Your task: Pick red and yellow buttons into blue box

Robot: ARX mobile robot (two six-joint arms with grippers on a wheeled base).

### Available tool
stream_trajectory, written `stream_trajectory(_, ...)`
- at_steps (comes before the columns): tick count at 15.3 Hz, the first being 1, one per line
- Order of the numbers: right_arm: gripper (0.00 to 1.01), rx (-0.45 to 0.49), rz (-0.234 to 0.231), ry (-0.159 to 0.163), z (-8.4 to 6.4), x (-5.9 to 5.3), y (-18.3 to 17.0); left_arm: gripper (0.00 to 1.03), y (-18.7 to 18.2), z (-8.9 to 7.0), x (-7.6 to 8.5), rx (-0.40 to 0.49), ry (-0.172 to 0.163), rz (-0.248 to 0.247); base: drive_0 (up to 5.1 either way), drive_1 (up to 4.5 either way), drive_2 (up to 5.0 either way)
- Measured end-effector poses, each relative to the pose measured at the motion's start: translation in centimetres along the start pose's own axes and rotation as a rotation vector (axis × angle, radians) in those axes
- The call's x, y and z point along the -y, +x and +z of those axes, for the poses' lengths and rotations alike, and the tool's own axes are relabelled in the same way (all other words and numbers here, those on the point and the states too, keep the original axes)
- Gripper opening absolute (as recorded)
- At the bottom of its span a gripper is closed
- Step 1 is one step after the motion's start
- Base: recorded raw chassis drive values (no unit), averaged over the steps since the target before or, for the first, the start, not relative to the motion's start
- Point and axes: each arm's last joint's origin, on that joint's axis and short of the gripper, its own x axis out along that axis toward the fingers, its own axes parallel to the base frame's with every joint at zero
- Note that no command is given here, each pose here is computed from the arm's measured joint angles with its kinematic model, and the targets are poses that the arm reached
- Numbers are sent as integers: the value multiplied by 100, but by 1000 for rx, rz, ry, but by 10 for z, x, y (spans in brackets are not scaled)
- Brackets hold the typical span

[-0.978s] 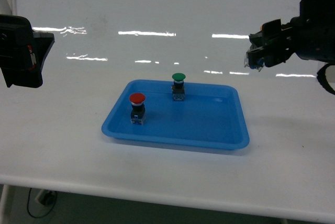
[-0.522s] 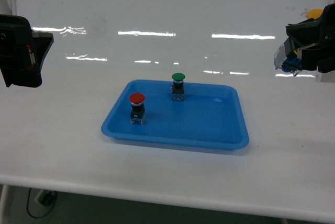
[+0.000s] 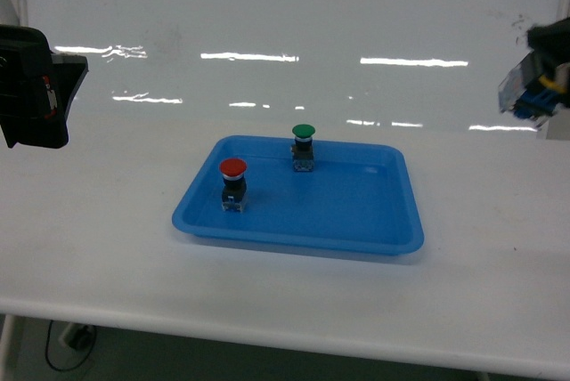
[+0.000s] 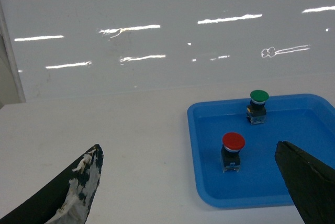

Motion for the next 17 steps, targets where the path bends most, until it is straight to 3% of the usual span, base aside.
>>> stream_trajectory(2, 34, 50, 0, 7, 11, -3, -39, 98, 0, 0, 0, 1, 0, -1, 0, 0, 0)
stream_trajectory(5, 34, 19, -12, 5, 4, -2, -47, 98, 0, 0, 0, -1, 0, -3, 0, 0, 0)
stream_trajectory(6, 34, 19, -12, 4, 4, -2, -47, 98, 7, -1, 3, -20, -10, -45, 0, 0, 0)
stream_trajectory(8, 34, 20, -10, 3, 4, -2, -47, 98, 48, -1, 8, -65, -27, -103, 0, 0, 0)
stream_trajectory(10, 34, 20, -11, 3, 4, -2, -47, 98, 84, -12, 13, -123, -27, -112, 0, 0, 0)
stream_trajectory(14, 34, 20, -11, 3, 4, -2, -47, 98, 137, -20, 33, -143, 6, -140, 0, 0, 0)
stream_trajectory(17, 34, 20, -11, 3, 4, -2, -47, 98, 168, -41, 53, -204, 41, -158, 0, 0, 0)
